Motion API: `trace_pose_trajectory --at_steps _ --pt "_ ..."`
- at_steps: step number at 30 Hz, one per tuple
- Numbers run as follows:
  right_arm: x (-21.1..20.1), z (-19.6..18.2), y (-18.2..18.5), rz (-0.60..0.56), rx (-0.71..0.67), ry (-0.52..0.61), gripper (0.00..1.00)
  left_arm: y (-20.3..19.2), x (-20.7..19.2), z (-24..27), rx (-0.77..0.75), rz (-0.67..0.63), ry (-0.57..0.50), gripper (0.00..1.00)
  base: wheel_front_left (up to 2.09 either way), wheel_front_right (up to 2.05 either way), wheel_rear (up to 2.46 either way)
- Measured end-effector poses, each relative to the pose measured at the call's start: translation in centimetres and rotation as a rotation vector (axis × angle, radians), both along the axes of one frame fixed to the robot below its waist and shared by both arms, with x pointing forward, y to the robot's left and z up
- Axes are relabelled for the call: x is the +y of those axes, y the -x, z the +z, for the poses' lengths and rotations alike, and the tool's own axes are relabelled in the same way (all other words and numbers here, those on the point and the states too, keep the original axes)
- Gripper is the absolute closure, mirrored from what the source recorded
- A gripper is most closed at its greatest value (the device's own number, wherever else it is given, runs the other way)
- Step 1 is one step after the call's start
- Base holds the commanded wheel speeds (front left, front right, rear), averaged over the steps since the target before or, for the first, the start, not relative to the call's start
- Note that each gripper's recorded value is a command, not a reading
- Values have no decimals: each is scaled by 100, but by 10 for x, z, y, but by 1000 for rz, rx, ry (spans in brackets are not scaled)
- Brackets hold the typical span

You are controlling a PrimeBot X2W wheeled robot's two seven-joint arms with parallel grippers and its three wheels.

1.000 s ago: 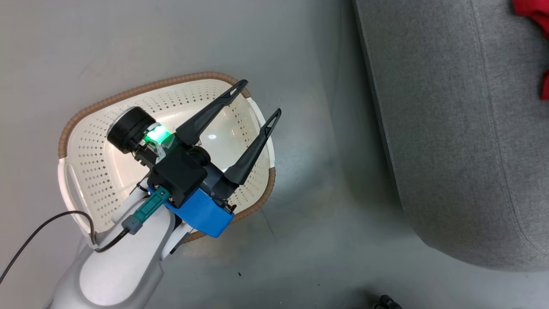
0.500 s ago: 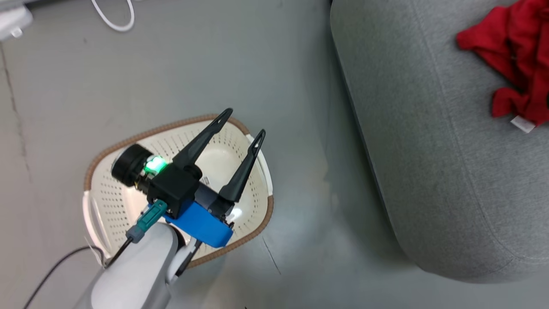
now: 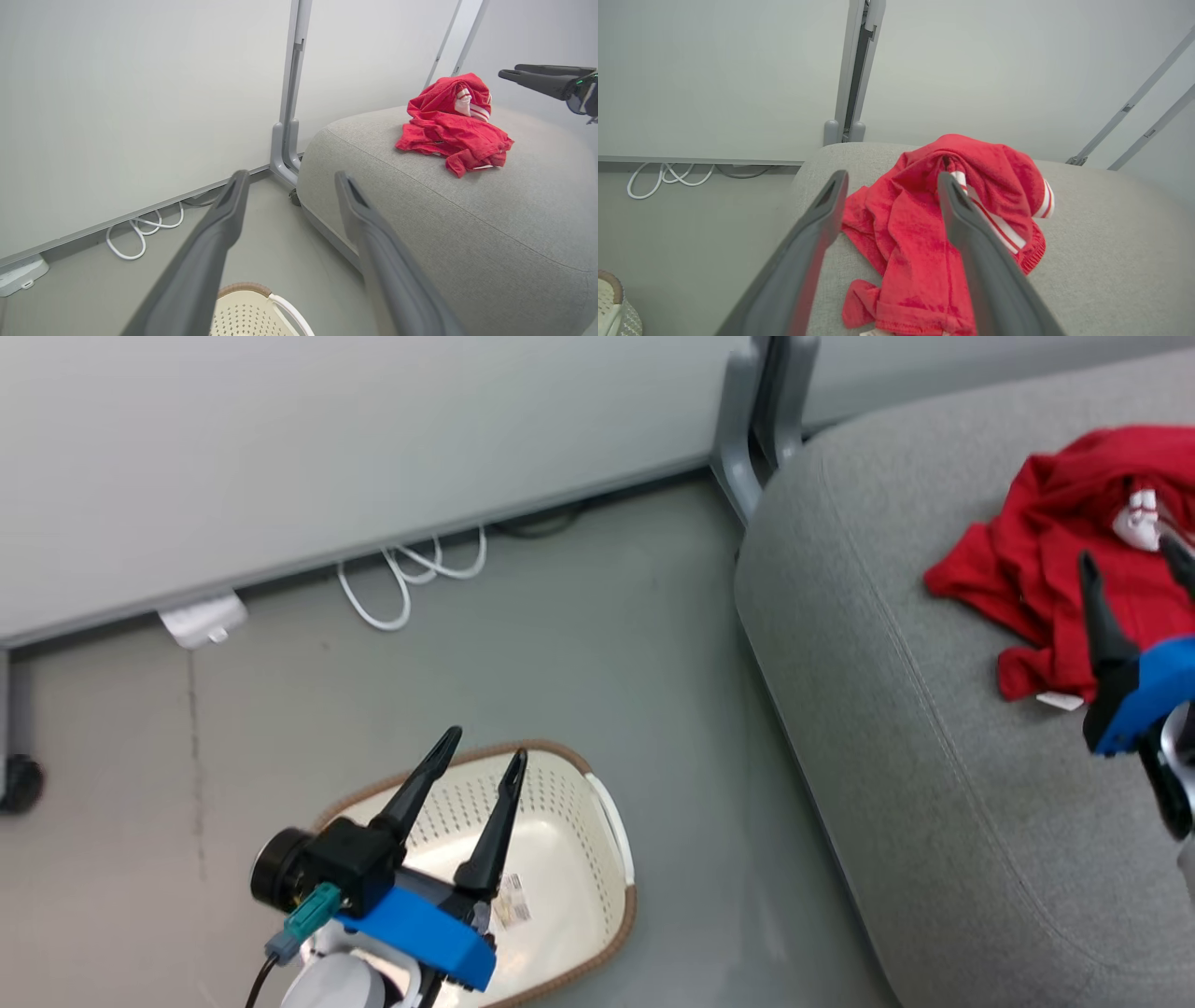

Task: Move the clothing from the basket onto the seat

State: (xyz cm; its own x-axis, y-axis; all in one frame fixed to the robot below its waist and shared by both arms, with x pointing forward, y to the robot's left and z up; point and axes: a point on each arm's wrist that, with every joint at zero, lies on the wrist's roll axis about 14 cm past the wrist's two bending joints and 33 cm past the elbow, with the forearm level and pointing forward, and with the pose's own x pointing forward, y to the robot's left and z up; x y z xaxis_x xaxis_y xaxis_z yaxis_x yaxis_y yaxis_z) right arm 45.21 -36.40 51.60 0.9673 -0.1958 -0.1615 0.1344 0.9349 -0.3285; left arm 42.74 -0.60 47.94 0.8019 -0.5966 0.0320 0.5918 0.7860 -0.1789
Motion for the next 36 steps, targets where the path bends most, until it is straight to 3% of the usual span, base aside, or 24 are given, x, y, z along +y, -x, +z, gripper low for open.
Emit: trace_pose_trajectory --at_steps 11,20,25,36 --pt "102 11 30 205 -128 -150 0 28 76 22 -24 242 16 0 0 0 0" --pt "164 5 50 277 -152 -217 0 41 131 22 -34 414 -18 0 0 0 0" --pt "182 -4 63 270 -132 -264 0 46 152 19 -21 487 -11 0 0 0 0" --pt "188 -12 69 258 -107 -282 0 47 160 8 10 521 -18 0 0 0 0"
